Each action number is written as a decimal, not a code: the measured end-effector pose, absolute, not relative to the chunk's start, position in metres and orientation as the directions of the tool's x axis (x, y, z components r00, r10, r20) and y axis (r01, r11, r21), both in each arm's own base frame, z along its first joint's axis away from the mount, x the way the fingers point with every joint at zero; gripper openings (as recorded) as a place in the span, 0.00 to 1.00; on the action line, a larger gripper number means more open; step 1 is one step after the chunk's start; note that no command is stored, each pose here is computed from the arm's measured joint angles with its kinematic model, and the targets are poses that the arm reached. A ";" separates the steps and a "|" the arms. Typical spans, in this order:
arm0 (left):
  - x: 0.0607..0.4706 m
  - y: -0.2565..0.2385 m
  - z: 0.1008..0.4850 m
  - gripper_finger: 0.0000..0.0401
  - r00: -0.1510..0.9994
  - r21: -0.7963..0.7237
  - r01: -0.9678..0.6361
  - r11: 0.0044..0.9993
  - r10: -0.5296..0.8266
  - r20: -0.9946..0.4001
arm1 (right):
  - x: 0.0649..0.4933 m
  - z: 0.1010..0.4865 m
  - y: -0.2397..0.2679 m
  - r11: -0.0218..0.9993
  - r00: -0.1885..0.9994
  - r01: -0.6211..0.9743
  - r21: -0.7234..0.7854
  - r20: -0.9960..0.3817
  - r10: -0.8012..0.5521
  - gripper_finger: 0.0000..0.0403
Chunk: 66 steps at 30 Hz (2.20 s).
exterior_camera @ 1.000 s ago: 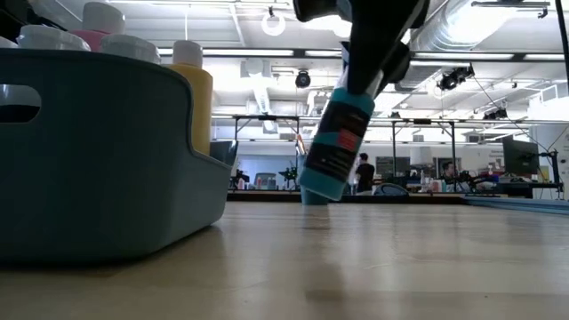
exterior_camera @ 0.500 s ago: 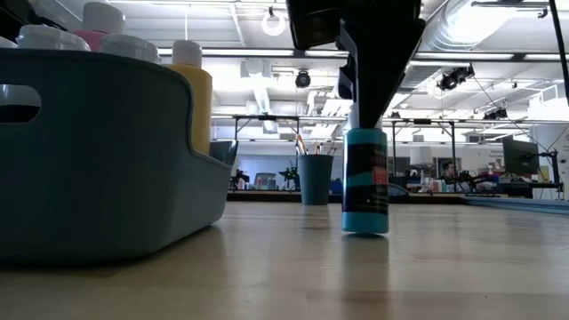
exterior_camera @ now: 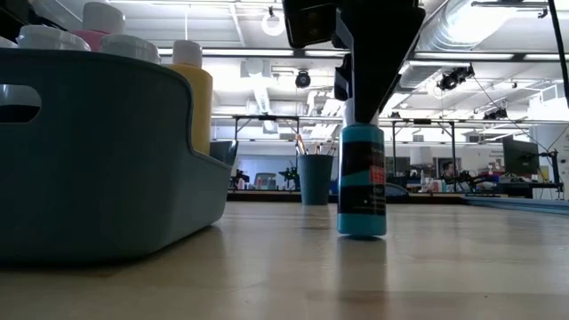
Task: Pick & Place Paint Supplies
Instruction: Put the green paint bottle into the green bin
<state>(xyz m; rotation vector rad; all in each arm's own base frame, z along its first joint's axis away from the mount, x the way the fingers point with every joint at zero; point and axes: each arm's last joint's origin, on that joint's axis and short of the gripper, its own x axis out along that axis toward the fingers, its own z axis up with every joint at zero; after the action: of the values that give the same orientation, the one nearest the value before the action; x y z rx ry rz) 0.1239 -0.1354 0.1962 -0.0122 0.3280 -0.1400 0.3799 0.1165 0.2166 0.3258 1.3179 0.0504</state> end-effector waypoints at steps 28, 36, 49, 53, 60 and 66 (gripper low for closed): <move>0.124 -0.136 0.196 0.00 0.934 -0.039 0.146 0.989 -0.150 -0.324 | 0.382 0.218 0.119 0.936 0.265 0.121 0.332 -0.919 0.292 0.37; 0.124 -0.136 0.196 0.00 0.934 -0.039 0.146 0.989 -0.150 -0.324 | 0.386 0.219 0.121 0.925 0.295 0.101 0.366 -0.899 0.324 0.37; 0.124 -0.136 0.196 0.00 0.934 -0.039 0.147 0.988 -0.152 -0.324 | 0.386 0.219 0.121 0.923 0.293 0.098 0.373 -0.897 0.332 0.37; 0.124 -0.136 0.196 0.00 0.934 -0.039 0.147 0.988 -0.152 -0.324 | 0.386 0.219 0.121 0.925 0.293 0.089 0.371 -0.897 0.331 0.37; 0.124 -0.136 0.196 0.00 0.934 -0.040 0.147 0.988 -0.152 -0.324 | 0.386 0.219 0.121 0.927 0.292 0.077 0.368 -0.897 0.332 0.37; 0.124 -0.136 0.196 0.00 0.933 -0.040 0.148 0.988 -0.153 -0.325 | 0.386 0.219 0.121 0.927 0.292 0.074 0.367 -0.897 0.331 0.50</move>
<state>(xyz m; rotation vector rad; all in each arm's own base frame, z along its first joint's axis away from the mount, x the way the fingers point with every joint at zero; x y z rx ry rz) 0.1237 -0.1358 0.1961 -0.0148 0.3331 -0.1539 0.3857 0.1213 0.2193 0.3707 1.2715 0.1769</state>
